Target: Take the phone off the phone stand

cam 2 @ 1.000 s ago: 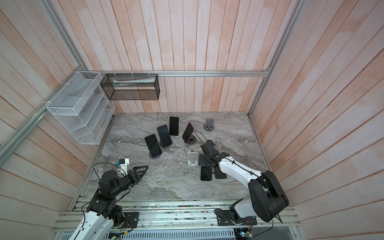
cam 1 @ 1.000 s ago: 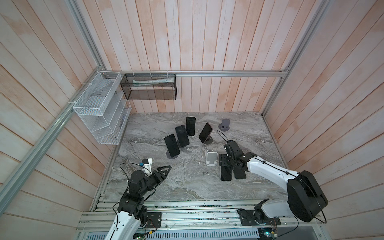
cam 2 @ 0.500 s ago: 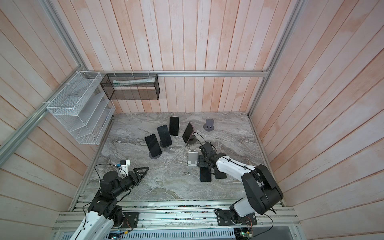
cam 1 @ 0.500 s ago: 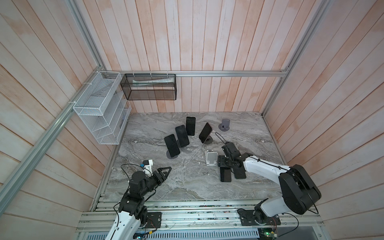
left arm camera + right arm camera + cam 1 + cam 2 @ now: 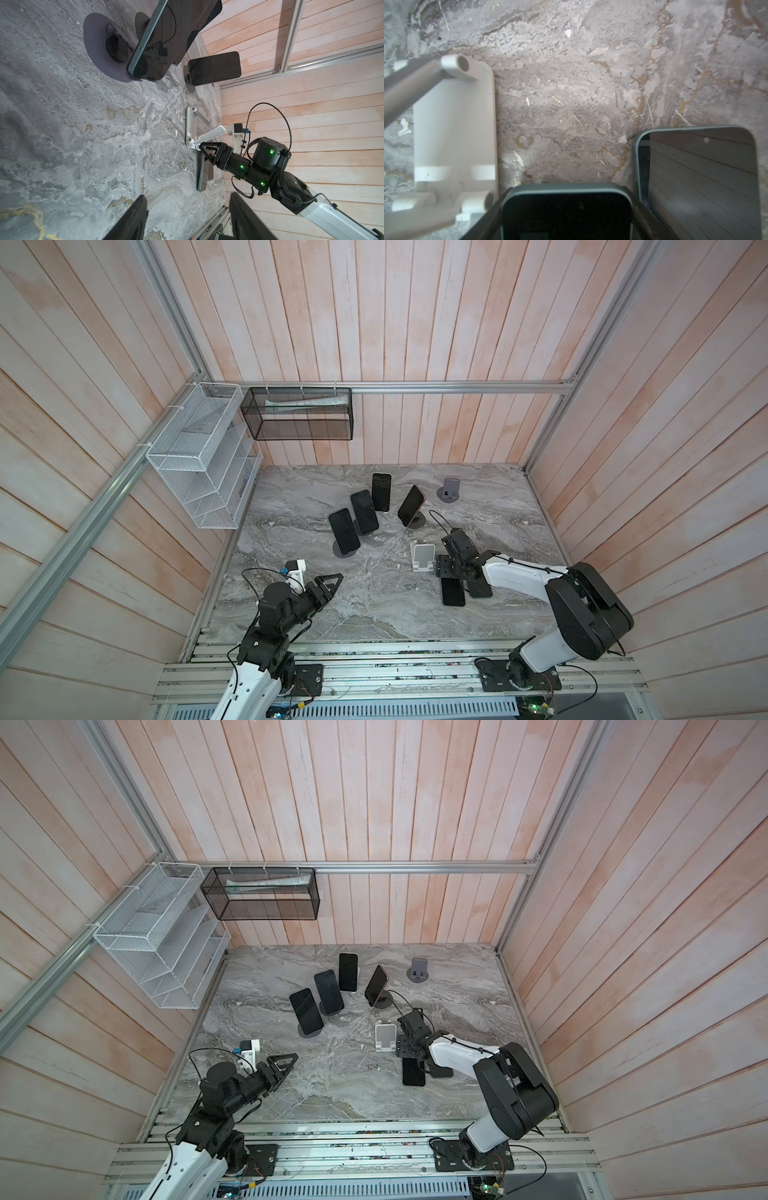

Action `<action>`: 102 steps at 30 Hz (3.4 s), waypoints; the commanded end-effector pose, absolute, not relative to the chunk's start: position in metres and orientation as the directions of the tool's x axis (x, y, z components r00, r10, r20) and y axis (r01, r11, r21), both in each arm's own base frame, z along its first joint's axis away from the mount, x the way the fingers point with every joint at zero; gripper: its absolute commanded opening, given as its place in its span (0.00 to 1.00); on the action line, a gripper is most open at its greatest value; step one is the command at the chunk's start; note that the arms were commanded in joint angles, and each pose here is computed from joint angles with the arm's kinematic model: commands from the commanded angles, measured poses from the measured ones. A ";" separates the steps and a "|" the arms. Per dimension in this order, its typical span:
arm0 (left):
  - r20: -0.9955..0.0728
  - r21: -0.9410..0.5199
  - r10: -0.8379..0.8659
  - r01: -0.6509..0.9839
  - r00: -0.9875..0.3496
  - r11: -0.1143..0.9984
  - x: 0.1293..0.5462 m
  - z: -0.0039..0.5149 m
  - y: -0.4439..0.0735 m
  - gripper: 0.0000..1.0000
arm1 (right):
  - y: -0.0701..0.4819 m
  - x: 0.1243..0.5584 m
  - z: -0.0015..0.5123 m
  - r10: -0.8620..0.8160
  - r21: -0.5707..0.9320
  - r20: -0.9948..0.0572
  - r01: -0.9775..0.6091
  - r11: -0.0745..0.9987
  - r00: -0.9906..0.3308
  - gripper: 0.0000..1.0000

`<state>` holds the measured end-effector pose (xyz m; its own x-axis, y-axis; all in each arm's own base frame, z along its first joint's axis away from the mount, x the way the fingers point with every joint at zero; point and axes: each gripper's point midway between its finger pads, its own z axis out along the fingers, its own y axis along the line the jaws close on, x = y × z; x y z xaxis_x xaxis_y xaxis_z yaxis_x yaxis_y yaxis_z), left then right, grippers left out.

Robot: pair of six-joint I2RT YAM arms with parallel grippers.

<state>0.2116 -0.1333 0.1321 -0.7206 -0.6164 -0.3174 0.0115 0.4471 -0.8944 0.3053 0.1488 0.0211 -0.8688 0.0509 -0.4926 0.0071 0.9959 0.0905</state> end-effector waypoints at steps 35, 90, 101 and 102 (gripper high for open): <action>-0.335 -0.882 -0.595 0.020 -0.731 0.472 0.207 0.125 -0.134 0.65 | 0.150 0.295 0.058 -0.001 0.041 -0.508 -0.025 0.999 -0.861 0.85; -0.361 -0.904 -0.591 0.117 -0.721 0.411 0.207 0.188 -0.141 0.67 | 0.187 0.379 0.170 -0.069 -0.043 -0.809 -0.058 0.997 -0.584 0.64; -0.358 -0.901 -0.588 0.104 -0.726 0.420 0.211 0.193 -0.142 0.67 | 0.136 0.456 0.153 -0.017 0.031 -0.773 -0.066 0.997 -0.634 0.62; -0.355 -0.902 -0.589 0.100 -0.726 0.421 0.211 0.192 -0.142 0.67 | 0.136 0.458 0.146 -0.019 0.033 -0.758 -0.067 0.997 -0.652 0.63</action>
<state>0.2114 -0.1401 0.1790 -0.7309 -0.6017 -0.3221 0.0626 0.4109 -0.9095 0.4439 0.1244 0.1470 -0.6510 0.0065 -0.7590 -0.0018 0.9999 0.0101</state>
